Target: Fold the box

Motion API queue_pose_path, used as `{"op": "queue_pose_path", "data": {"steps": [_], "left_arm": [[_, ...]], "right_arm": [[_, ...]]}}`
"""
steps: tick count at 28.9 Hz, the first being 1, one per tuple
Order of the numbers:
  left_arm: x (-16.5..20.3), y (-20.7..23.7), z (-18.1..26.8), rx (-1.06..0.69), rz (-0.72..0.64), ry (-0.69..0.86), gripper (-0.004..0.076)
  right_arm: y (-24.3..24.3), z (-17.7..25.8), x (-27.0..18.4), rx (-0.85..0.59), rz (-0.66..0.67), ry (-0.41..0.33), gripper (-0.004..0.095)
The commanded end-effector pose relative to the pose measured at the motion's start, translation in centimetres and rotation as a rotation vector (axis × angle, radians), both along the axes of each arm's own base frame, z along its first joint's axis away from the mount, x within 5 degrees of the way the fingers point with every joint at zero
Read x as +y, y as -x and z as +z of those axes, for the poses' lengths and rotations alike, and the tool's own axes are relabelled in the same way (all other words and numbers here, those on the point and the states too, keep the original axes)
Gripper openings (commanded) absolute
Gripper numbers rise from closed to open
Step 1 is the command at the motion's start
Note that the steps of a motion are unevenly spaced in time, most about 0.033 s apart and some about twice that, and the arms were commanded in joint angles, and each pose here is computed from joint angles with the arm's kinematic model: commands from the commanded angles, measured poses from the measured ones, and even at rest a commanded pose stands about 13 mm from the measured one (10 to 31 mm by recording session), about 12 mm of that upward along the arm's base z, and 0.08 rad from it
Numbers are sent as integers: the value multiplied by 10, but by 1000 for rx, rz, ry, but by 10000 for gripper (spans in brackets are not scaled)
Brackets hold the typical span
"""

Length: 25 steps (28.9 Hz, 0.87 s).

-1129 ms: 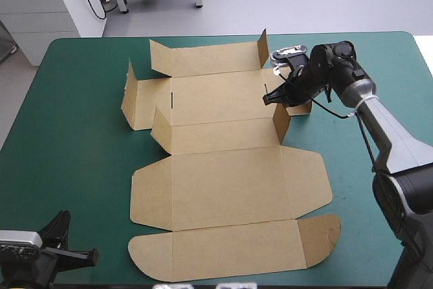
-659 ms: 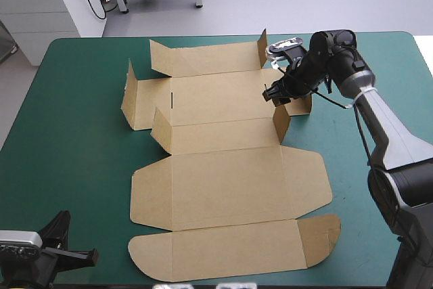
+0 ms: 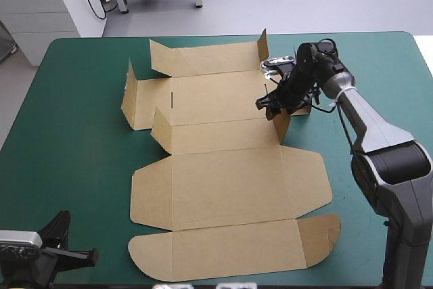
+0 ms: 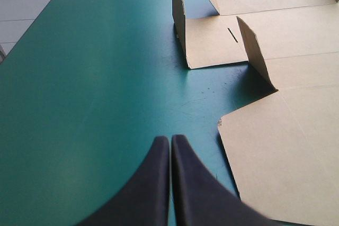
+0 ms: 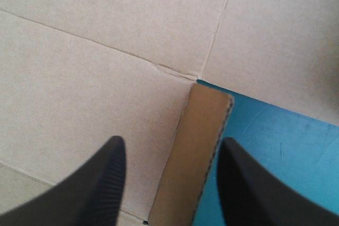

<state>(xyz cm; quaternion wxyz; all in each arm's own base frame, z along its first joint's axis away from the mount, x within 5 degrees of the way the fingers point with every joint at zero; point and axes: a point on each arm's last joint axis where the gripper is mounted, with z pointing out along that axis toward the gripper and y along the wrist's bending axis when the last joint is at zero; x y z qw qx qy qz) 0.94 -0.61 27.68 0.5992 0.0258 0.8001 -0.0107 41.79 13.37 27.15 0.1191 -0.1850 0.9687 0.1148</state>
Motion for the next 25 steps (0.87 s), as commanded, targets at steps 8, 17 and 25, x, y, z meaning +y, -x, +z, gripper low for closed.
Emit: {"op": "queue_pose_path", "data": {"steps": [8, 17, 25], "left_arm": [[0, 2, 13, -106, 3, 16, -8], [0, 2, 13, -106, 3, 16, -8], [0, 2, 13, -106, 3, 16, -8]], "right_arm": [[7, 30, 0, -83, 67, -21, -21], [3, 57, 3, -306, 488, 49, -21], [2, 80, 20, -516, 838, 63, -21]]}}
